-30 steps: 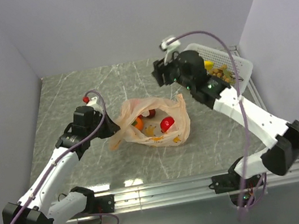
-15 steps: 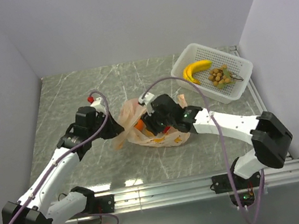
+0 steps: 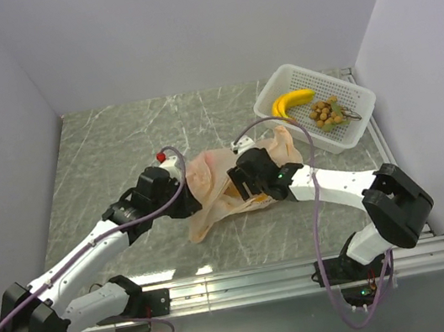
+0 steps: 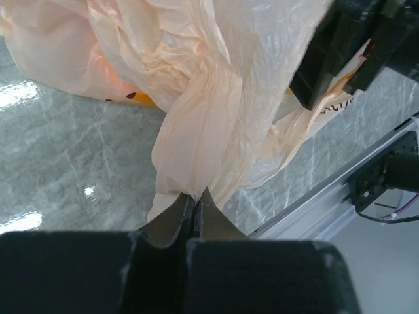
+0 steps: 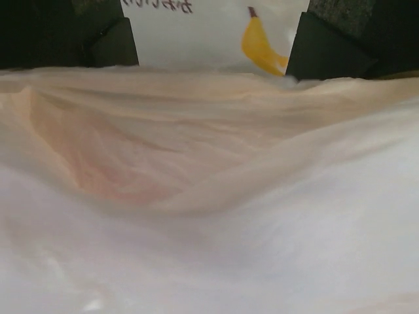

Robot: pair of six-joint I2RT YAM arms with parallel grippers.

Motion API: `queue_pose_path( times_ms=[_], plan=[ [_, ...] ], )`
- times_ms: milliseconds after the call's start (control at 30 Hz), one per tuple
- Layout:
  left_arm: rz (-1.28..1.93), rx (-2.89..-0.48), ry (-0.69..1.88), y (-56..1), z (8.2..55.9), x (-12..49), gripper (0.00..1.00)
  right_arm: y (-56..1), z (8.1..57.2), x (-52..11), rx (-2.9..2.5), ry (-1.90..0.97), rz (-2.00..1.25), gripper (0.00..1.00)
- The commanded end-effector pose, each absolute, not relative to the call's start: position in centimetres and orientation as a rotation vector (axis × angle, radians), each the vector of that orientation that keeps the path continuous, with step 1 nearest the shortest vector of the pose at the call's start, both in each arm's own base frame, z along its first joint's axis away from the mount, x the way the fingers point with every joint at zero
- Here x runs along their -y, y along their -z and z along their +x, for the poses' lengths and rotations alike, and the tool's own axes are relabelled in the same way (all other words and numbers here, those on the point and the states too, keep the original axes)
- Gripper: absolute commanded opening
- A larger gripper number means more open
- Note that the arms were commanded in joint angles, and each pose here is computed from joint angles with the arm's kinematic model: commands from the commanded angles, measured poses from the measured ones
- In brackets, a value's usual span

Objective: Untie the knot of the plastic bag and take out the fruit

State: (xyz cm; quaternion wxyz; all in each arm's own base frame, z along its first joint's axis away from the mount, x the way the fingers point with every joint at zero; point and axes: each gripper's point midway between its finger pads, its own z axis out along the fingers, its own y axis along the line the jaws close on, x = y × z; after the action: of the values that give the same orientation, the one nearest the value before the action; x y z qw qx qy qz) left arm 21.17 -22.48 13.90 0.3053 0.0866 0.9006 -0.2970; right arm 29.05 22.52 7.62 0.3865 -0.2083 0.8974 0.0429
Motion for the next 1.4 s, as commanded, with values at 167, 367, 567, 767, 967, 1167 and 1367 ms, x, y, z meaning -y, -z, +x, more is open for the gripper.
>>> queue_pose_path(
  times_ms=[167, 367, 567, 767, 967, 1167, 1367],
  plan=[
    [0.157, -2.341, 0.787, -15.0, 21.8, 23.2, 0.01, -11.7, 31.4, -18.8, -2.119, 0.075, -0.262, 0.88],
    [0.115, -2.315, 0.814, -15.9, 22.4, 23.8, 0.01, -10.9, 33.1, -19.2, -2.131, 0.097, -0.205, 0.98],
    [0.110, -2.300, 0.849, -16.6, 22.8, 24.7, 0.01, -8.5, 35.3, -19.4, -2.190, 0.041, -0.138, 0.98],
    [0.118, -2.315, 0.842, -15.9, 22.8, 24.8, 0.01, -6.7, 36.9, -20.1, -2.208, 0.001, -0.129, 0.94],
    [0.096, -2.322, 0.837, -15.4, 22.9, 24.8, 0.00, -6.8, 38.3, -20.3, -2.151, -0.027, -0.074, 0.71],
    [0.047, -2.313, 0.821, -15.2, 23.3, 24.5, 0.01, -8.9, 37.9, -20.8, -2.084, -0.104, -0.121, 0.16],
    [-0.013, -2.302, 0.777, -15.4, 23.8, 23.7, 0.01, -11.3, 35.4, -21.6, -2.036, -0.230, -0.202, 0.06]
  ],
)
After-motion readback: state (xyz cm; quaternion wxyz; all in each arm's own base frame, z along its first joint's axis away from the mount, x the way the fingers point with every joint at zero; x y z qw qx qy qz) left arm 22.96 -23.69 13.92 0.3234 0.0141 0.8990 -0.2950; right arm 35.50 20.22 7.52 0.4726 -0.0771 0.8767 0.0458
